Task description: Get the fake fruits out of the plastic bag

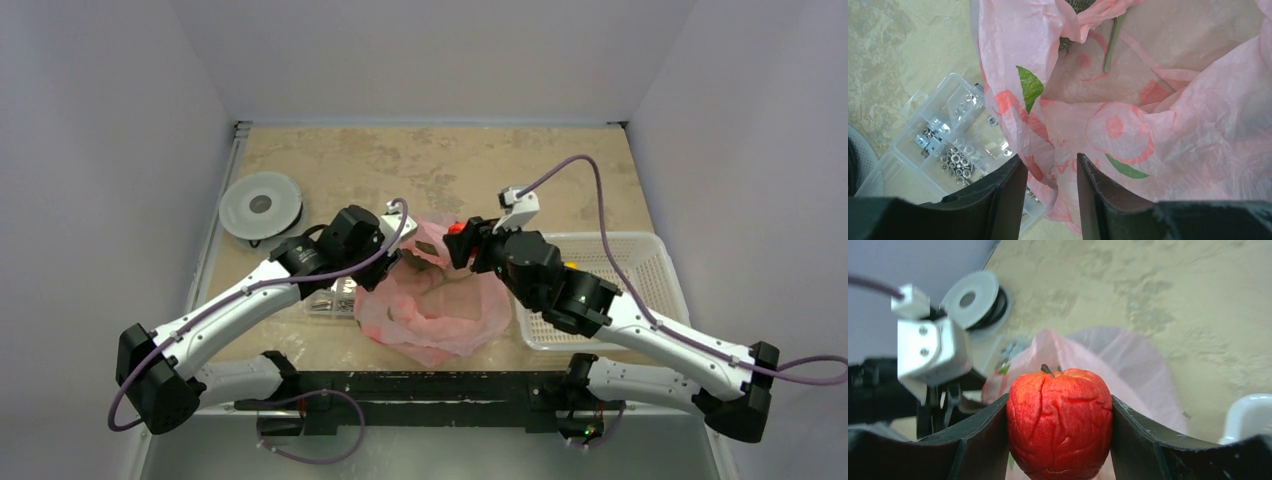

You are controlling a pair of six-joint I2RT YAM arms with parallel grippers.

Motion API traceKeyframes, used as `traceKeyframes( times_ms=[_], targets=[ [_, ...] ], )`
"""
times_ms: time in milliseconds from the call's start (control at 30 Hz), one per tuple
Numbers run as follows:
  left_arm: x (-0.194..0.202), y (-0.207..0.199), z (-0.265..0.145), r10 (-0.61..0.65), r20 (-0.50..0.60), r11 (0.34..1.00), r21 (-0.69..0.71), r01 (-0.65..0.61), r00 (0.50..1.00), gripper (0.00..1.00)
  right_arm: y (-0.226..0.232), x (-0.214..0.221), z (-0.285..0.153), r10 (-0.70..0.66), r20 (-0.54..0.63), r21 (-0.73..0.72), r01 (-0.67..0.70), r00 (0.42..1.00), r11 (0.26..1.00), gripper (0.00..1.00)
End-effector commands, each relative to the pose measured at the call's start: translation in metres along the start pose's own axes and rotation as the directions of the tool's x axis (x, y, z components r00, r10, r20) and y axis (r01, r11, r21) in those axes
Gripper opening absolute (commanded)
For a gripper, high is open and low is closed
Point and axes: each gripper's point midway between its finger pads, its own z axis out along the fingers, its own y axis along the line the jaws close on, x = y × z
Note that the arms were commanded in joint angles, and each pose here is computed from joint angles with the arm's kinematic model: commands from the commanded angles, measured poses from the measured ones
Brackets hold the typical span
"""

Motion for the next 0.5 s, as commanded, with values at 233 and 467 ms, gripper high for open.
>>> traceKeyframes(
  times_ms=[233,467],
  targets=[
    [-0.014,-0.004,-0.006,0.031,0.027,0.999,0.024,-0.032,0.999,0.14,-0.171,-0.038,-0.029,0.183,0.185,0.533,-0.255,0.965,0.807,0.09],
    [-0.013,-0.007,-0.006,0.045,0.024,0.998,0.032,-0.046,0.999,0.05,-0.261,0.016,-0.044,0.431,0.161,0.664,-0.421,0.888,0.617,0.06]
  ],
)
